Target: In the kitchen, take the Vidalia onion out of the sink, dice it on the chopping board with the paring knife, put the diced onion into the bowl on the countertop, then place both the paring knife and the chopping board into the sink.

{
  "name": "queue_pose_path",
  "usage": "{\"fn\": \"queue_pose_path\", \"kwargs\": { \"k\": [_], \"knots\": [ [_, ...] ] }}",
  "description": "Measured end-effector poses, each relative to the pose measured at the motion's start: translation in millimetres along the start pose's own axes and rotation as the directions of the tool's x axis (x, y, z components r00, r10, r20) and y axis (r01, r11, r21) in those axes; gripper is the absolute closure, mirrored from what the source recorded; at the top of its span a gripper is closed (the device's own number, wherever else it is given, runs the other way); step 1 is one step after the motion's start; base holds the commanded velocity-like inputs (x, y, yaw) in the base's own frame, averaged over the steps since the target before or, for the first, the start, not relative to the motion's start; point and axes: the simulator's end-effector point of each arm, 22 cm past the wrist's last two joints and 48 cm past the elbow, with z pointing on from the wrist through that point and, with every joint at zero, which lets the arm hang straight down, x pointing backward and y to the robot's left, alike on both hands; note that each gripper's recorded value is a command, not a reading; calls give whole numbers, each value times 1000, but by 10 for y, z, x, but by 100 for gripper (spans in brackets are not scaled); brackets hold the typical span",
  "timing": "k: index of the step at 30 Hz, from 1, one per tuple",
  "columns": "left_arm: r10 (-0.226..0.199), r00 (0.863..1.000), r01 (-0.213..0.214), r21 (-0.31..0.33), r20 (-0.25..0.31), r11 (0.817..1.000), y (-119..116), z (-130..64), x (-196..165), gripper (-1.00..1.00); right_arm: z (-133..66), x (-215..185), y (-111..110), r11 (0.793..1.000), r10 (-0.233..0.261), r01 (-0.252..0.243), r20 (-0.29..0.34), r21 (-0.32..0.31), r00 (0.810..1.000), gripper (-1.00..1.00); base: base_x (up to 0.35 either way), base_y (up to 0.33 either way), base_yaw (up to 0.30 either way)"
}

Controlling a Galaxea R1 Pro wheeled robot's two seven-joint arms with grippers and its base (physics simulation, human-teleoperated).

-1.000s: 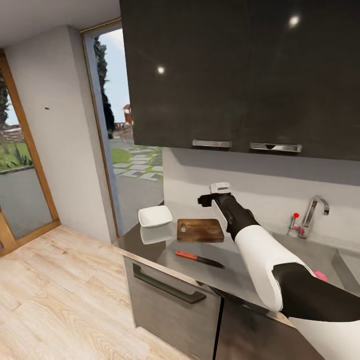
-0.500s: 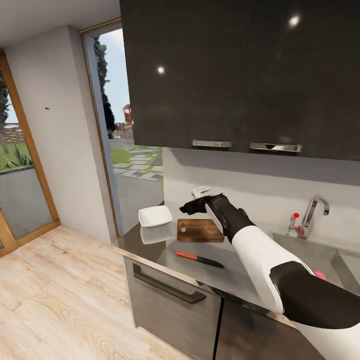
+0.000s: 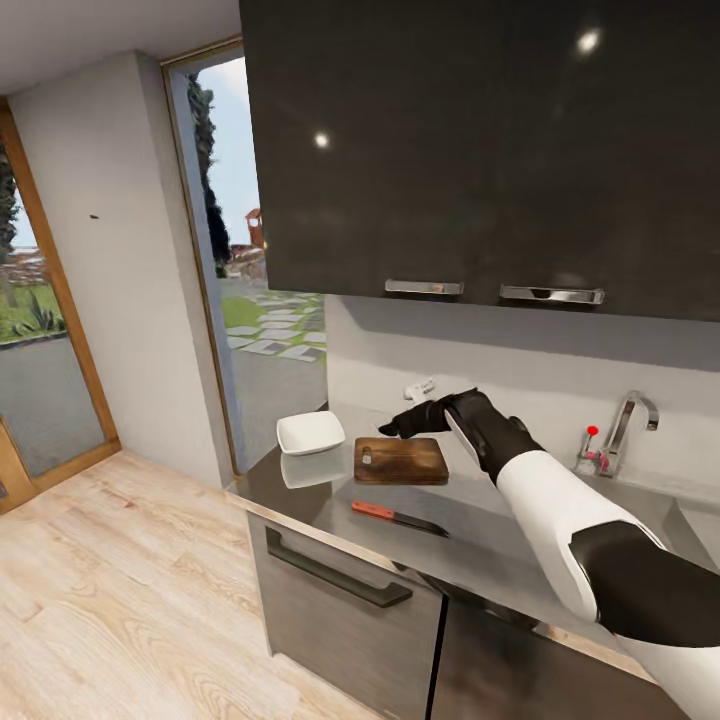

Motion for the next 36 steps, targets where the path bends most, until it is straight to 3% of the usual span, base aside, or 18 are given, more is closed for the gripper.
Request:
{"fn": "queue_pose_path", "kwargs": {
  "k": [6,21,27,36],
  "knots": [
    [0,1000,0,0,1,1000,0,-2,0,-100,39,188,-31,1000,-17,17,-49,9,999,-100,145,0,0],
    [-1,1000,1,2,1,1000,-13,-3,-1,-100,66,295,-29,1000,-10,11,-71,6,997,-100,314,0,0],
    [0,1000,0,3,1,1000,-15,0,-1,-100,95,389,-30,1000,-6,7,-91,3,996,-100,100,0,0],
    [0,1000,0,3,1,1000,-18,0,-1,-100,107,528,-104,997,-61,66,-139,31,988,-100,7,0,0]
  ]
}}
